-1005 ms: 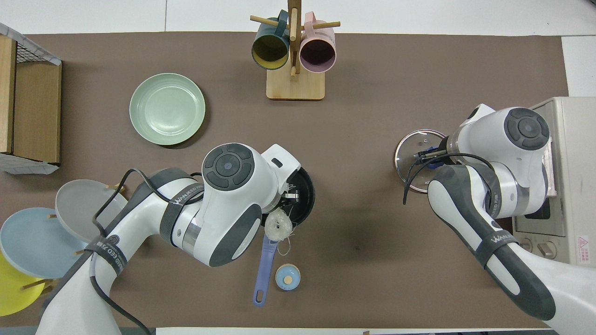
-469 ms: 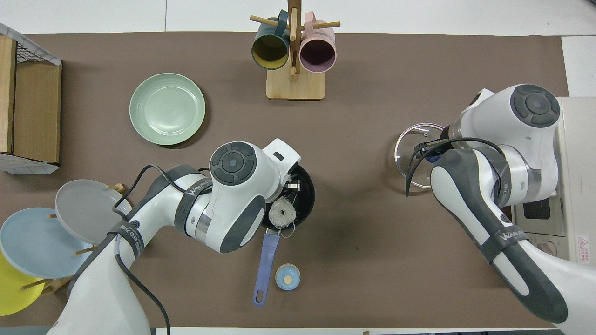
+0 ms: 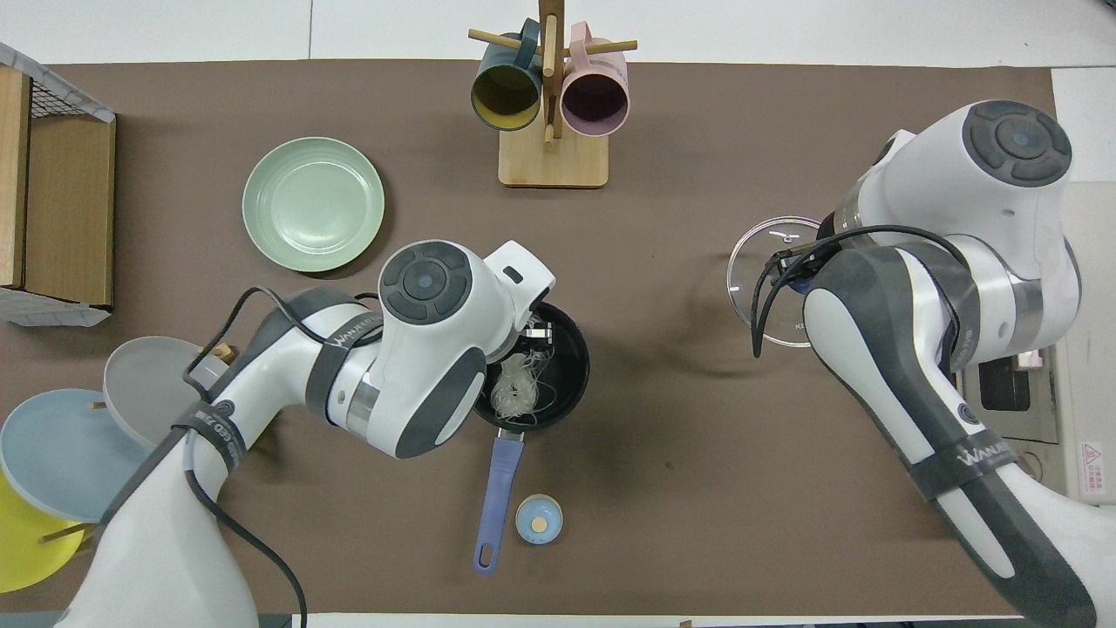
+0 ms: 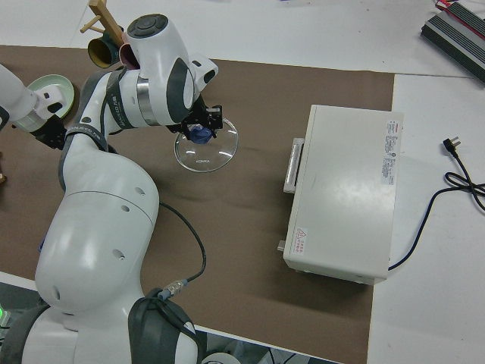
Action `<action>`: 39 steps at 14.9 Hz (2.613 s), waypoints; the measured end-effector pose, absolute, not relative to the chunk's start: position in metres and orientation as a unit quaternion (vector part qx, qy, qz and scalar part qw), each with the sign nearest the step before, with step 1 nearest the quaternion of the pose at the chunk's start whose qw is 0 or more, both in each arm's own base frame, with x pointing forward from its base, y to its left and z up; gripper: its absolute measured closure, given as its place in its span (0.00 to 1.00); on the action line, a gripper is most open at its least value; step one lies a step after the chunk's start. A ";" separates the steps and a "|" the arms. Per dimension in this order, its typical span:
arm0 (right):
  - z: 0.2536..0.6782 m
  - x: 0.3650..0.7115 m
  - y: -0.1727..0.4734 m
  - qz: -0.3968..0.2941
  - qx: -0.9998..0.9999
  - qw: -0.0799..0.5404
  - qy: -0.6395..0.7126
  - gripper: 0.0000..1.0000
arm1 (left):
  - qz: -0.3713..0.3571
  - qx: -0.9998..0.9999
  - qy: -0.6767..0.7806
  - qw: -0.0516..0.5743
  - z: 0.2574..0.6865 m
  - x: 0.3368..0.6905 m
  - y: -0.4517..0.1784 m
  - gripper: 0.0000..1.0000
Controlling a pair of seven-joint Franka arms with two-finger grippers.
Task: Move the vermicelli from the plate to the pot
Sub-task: 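Withdraw the left gripper while the right gripper carries the lid over, then lower the glass lid onto the saucepan with the right gripper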
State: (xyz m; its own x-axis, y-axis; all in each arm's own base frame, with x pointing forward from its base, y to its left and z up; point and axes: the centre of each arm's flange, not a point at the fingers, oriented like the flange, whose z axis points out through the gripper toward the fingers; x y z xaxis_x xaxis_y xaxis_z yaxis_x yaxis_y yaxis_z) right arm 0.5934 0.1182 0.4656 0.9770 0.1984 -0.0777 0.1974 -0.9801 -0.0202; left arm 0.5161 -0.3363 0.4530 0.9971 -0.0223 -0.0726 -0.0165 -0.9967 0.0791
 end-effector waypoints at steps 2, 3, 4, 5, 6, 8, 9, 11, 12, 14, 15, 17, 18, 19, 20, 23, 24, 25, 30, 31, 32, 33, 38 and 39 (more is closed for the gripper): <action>0.485 0.589 0.141 0.043 -0.996 0.007 -0.083 0.34 | -0.023 0.999 0.001 0.036 0.508 0.535 -0.291 0.00; 0.495 0.586 0.159 0.042 -0.997 0.009 -0.069 0.34 | -0.015 0.999 0.003 0.037 0.531 0.543 -0.264 0.00; 0.504 0.580 0.182 0.037 -0.998 0.011 -0.054 0.34 | -0.010 0.999 0.003 0.038 0.551 0.548 -0.237 0.00; 0.511 0.573 0.209 0.032 -0.999 0.015 -0.036 0.34 | -0.006 0.999 0.000 0.035 0.567 0.550 -0.211 0.00; 0.515 0.563 0.237 0.028 -0.999 0.018 -0.016 0.34 | -0.004 1.000 -0.005 0.028 0.579 0.551 -0.187 0.00; 0.519 0.540 0.293 0.019 -0.999 0.025 0.018 0.34 | -0.004 1.000 -0.019 0.012 0.598 0.548 -0.146 0.00; 0.517 0.528 0.319 0.017 -0.999 0.027 0.029 0.34 | -0.007 1.000 -0.023 0.009 0.605 0.544 -0.130 0.00; 0.508 0.508 0.367 0.008 -0.998 0.037 0.048 0.34 | -0.018 1.000 -0.025 0.006 0.613 0.538 -0.110 0.00; 0.503 0.499 0.387 0.003 -0.998 0.041 0.052 0.34 | -0.024 0.999 -0.024 0.005 0.612 0.535 -0.106 0.00; 0.492 0.489 0.411 0.000 -0.998 0.045 0.052 0.34 | -0.034 0.999 -0.025 0.002 0.606 0.532 -0.106 0.00; 0.486 0.487 0.417 -0.002 -0.998 0.045 0.047 0.34 | -0.039 0.999 -0.025 0.001 0.602 0.530 -0.106 0.00; 0.472 0.485 0.427 -0.011 -0.999 0.027 0.031 0.34 | -0.043 0.999 -0.025 0.000 0.598 0.529 -0.106 0.00; 0.463 0.485 0.430 -0.013 -0.999 0.019 0.027 0.34 | -0.043 0.999 -0.025 0.000 0.598 0.529 -0.106 0.00; 0.456 0.487 0.432 -0.013 -0.999 0.018 0.027 0.34 | -0.042 0.999 -0.025 0.001 0.599 0.529 -0.106 0.00; 0.452 0.490 0.433 -0.014 -0.999 0.022 0.028 0.34 | -0.041 0.999 -0.025 0.001 0.600 0.528 -0.106 0.00; 0.443 0.493 0.434 -0.019 -0.999 0.029 0.030 0.34 | -0.032 0.999 -0.024 0.002 0.608 0.529 -0.104 0.00; 0.440 0.492 0.434 -0.021 -0.999 0.031 0.029 0.34 | -0.028 0.999 -0.021 0.003 0.612 0.530 -0.102 0.00; 0.435 0.491 0.435 -0.020 -0.999 0.031 0.028 0.34 | -0.025 1.000 -0.018 0.003 0.617 0.530 -0.098 0.00; 0.416 0.488 0.434 -0.013 -0.999 0.027 0.026 0.34 | -0.043 0.999 -0.009 0.001 0.622 0.527 -0.088 0.00; 0.414 0.487 0.434 -0.014 -0.999 0.028 0.026 0.34 | -0.043 0.999 -0.010 0.001 0.622 0.527 -0.088 0.00; 0.411 0.486 0.434 -0.014 -0.999 0.029 0.025 0.34 | -0.043 0.999 -0.011 0.000 0.622 0.526 -0.089 0.00; 0.409 0.485 0.434 -0.014 -0.999 0.028 0.025 0.34 | -0.043 0.999 -0.012 0.000 0.622 0.526 -0.090 0.00; 0.406 0.483 0.434 -0.013 -0.999 0.027 0.023 0.34 | -0.044 0.999 -0.016 0.000 0.621 0.526 -0.095 0.00; 0.406 0.483 0.434 -0.014 -0.999 0.028 0.023 0.34 | -0.044 0.999 -0.016 0.000 0.621 0.526 -0.095 0.00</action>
